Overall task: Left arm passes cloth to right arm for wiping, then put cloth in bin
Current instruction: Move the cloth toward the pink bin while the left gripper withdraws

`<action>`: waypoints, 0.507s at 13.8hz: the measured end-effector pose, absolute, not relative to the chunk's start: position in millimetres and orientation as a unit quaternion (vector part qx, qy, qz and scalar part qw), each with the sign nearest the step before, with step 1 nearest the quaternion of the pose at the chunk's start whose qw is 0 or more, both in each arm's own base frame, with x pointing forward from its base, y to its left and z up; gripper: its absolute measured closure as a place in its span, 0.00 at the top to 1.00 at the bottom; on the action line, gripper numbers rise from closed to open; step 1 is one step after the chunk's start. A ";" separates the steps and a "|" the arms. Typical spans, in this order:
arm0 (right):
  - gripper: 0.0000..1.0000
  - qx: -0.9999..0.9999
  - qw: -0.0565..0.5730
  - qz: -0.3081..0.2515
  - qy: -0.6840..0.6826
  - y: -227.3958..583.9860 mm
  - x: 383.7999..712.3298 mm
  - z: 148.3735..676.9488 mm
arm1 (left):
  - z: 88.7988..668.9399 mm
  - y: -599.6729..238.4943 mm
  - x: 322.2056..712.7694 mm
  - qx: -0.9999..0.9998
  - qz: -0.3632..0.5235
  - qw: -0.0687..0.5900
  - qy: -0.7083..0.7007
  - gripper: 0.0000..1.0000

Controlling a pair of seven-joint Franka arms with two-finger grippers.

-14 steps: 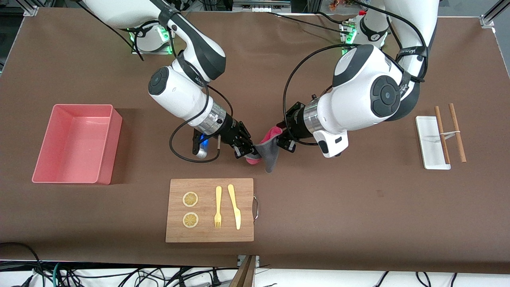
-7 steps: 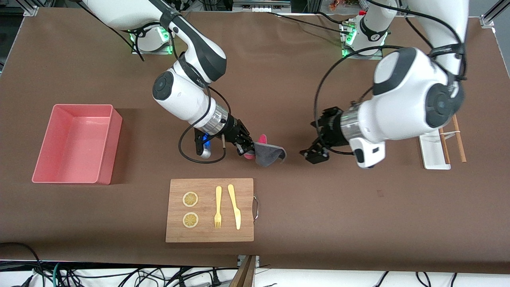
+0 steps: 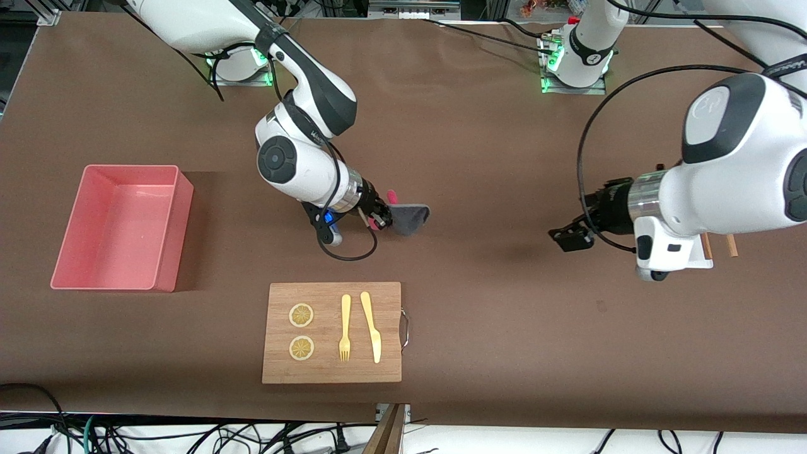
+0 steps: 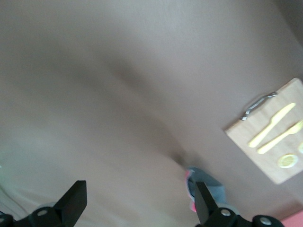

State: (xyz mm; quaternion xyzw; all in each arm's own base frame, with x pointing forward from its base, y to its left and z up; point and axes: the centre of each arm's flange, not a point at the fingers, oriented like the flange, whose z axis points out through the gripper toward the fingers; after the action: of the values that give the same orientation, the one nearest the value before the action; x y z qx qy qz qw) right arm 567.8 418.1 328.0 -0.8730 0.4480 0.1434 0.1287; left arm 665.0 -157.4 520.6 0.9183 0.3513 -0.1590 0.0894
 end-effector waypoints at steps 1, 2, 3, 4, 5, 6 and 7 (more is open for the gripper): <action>0.02 -0.880 0.109 0.146 0.440 412.6 563.1 314.2 | 523.7 -145.3 664.4 0.933 -0.148 0.079 0.317 1.00; 0.02 -0.886 0.092 0.149 0.430 406.0 559.9 301.7 | 527.1 -133.7 663.9 0.946 -0.138 0.071 0.285 1.00; 0.02 -0.891 0.075 0.156 0.419 397.7 557.7 289.8 | 530.1 -121.0 663.9 0.957 -0.129 0.064 0.253 1.00; 0.02 -0.896 0.060 0.162 0.409 388.8 556.5 279.4 | 531.5 -107.7 664.8 0.966 -0.122 0.056 0.223 1.00; 0.02 -0.900 0.047 0.166 0.400 379.3 556.2 269.7 | 531.3 -94.8 666.0 0.974 -0.115 0.049 0.188 1.00; 0.02 -0.905 0.035 0.169 0.390 369.3 556.2 260.4 | 530.3 -82.0 667.6 0.982 -0.110 0.044 0.149 1.00; 0.02 -0.909 0.023 0.169 0.380 359.0 556.6 251.5 | 530.0 -71.1 668.6 0.987 -0.106 0.039 0.112 1.00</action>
State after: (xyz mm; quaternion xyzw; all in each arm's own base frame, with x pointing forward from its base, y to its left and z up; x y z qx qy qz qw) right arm 556.6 359.0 251.5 -0.9093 0.3797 0.1689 0.0228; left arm 668.6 -71.1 530.0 0.9873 0.1117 -0.1056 0.0391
